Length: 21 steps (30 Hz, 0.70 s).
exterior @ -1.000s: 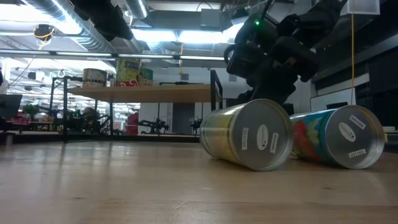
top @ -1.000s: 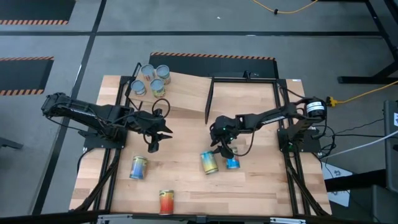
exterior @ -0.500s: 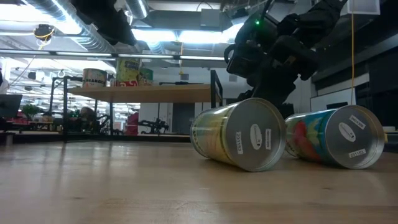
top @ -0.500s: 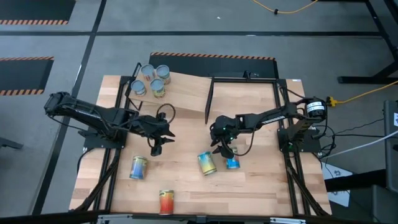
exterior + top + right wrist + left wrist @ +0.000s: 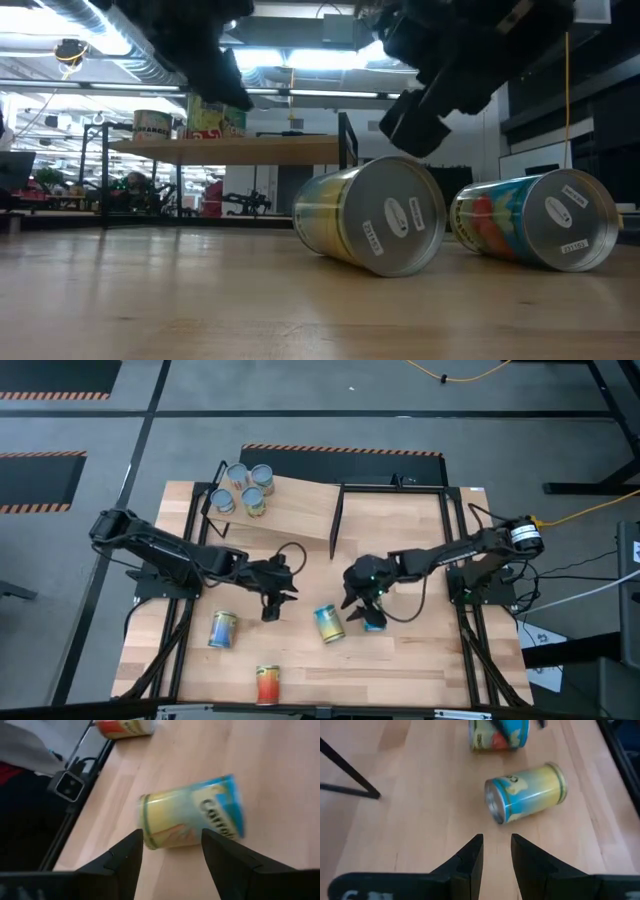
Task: Pick and place cans onto a shelf
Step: Put the yellow canned carrot on the shelf
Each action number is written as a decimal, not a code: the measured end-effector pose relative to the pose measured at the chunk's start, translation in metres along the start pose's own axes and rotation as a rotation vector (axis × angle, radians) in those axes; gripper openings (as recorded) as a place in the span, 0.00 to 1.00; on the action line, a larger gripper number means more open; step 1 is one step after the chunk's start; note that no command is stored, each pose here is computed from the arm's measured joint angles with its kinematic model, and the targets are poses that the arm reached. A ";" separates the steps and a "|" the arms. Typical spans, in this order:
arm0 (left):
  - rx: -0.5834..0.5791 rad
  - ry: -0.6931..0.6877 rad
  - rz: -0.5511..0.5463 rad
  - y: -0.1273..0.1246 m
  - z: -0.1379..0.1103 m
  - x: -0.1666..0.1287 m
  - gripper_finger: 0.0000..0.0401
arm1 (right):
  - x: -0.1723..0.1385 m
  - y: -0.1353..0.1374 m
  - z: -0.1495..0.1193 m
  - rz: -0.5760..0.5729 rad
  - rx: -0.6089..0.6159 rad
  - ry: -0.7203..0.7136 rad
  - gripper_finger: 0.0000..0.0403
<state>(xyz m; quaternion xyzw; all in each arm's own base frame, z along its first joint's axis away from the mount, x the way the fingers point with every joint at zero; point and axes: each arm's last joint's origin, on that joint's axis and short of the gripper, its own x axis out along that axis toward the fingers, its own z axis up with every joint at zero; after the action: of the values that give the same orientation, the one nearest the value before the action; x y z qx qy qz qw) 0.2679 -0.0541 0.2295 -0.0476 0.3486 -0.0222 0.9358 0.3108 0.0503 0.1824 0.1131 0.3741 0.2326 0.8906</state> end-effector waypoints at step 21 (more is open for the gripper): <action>-0.133 -0.006 -0.083 -0.006 -0.013 0.072 0.23 | 0.023 0.059 -0.007 -0.167 -0.185 -0.042 0.51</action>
<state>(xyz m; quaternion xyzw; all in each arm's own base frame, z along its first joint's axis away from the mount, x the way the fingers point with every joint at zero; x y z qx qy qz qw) 0.3143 -0.0662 0.1735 -0.1244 0.3441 -0.0376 0.9299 0.3005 0.1129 0.1849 0.0040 0.3403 0.1888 0.9212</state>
